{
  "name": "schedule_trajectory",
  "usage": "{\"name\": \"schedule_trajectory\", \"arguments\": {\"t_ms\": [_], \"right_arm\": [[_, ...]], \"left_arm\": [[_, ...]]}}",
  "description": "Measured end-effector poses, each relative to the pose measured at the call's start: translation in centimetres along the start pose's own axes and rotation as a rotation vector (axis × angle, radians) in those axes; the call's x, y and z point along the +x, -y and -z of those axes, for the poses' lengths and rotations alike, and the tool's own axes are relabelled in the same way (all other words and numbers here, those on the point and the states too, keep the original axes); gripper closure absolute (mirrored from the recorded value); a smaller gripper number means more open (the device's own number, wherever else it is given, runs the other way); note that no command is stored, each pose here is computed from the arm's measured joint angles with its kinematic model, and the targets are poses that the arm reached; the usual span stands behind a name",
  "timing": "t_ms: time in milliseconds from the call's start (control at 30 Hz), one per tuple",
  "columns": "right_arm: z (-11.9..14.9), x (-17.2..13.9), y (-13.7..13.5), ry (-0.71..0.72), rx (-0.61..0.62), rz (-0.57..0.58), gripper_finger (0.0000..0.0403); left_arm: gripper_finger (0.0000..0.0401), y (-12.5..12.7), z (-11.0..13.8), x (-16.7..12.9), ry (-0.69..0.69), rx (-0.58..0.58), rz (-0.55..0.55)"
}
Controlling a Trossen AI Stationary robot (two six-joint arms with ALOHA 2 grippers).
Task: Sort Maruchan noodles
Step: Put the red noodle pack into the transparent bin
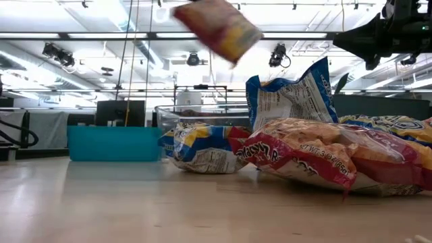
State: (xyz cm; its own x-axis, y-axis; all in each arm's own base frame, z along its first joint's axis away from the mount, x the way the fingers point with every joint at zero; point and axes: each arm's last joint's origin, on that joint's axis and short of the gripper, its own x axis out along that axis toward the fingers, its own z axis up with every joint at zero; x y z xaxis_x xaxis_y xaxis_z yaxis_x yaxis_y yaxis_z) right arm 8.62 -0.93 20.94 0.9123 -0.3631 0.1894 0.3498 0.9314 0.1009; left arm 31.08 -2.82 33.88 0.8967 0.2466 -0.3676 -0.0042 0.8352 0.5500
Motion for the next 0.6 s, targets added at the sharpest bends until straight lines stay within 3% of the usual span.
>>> {"name": "schedule_trajectory", "arguments": {"t_ms": [200, 367, 600], "right_arm": [[-0.1, 0.0, 0.0, 0.007, 0.003, 0.0, 0.0325], [-0.2, 0.0, 0.0, 0.015, 0.007, 0.005, 0.0325], [-0.2, 0.0, 0.0, 0.015, 0.006, 0.005, 0.0325]], "left_arm": [[0.0398, -2.1, 2.3, 3.9, -0.025, -0.053, 0.0], [0.0398, -1.8, 4.4, 7.4, -0.087, -0.006, 0.012], [0.0398, -1.2, 5.0, 9.5, -0.041, -0.013, 0.038]]}}
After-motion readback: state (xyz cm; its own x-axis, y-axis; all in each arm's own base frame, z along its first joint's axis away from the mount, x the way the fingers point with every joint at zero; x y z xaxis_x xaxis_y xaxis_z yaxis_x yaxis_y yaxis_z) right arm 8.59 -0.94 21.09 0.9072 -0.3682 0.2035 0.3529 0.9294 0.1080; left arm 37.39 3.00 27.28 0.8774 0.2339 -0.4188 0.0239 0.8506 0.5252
